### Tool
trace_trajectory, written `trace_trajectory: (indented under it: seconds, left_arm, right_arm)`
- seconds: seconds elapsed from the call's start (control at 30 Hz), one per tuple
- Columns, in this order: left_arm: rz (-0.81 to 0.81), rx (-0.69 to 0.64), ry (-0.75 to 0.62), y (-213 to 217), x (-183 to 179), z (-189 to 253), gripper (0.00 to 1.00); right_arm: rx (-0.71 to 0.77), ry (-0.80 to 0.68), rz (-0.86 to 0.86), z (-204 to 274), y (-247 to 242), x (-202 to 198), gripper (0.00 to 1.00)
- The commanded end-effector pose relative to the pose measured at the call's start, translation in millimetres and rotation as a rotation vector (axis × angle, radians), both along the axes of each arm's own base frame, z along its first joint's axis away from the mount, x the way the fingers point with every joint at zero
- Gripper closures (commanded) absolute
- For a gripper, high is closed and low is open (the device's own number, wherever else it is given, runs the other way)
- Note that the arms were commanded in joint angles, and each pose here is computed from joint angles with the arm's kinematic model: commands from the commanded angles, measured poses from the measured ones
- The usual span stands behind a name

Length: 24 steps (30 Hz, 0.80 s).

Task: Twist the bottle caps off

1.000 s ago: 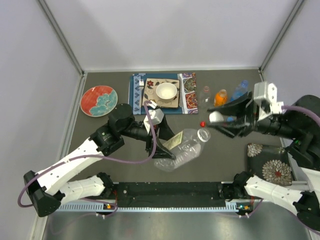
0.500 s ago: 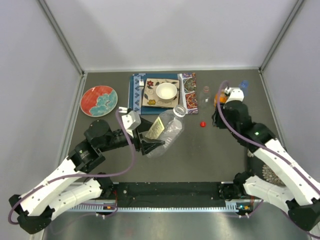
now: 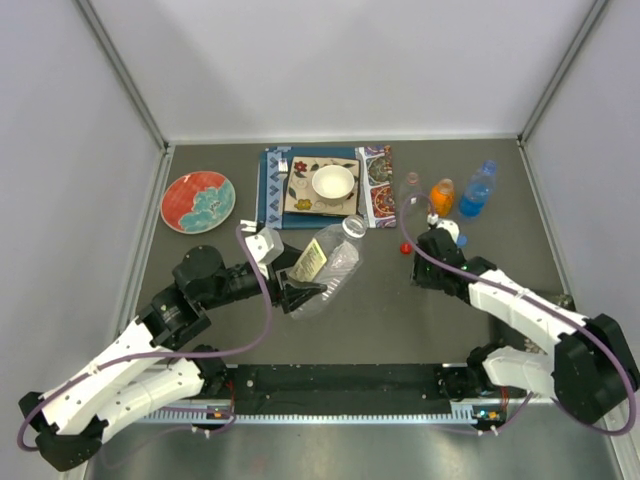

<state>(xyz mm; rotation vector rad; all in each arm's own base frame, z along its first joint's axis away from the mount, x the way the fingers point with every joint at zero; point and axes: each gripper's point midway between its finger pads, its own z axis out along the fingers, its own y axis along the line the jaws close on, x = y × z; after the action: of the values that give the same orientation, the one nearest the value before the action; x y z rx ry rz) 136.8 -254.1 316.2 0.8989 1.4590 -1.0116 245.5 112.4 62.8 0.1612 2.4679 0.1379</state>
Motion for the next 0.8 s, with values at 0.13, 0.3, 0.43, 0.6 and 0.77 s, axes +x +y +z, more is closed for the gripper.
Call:
trace_trajectory:
  seconds: [0.13, 0.3, 0.43, 0.6, 0.77]
  left_arm:
    - [0.004, -0.052, -0.037, -1, 2, 12, 1.0]
    - [0.006, -0.05, -0.026, -2, 3, 6, 0.99]
    - [0.005, -0.051, -0.021, -3, 3, 5, 0.99]
    - [-0.008, -0.046, -0.014, -5, 2, 2, 0.99]
    - [-0.02, -0.042, -0.004, -6, 0, -1, 0.98]
  right_arm:
    - [0.025, -0.021, -0.03, -9, 8, 19, 1.0]
    - [0.013, 0.011, -0.019, -21, 7, 14, 0.83]
    - [0.014, 0.029, -0.015, -28, 7, 10, 0.78]
    - [0.019, 0.038, -0.011, -30, 8, 9, 0.73]
    - [0.021, 0.069, -0.004, -36, 11, 6, 0.6]
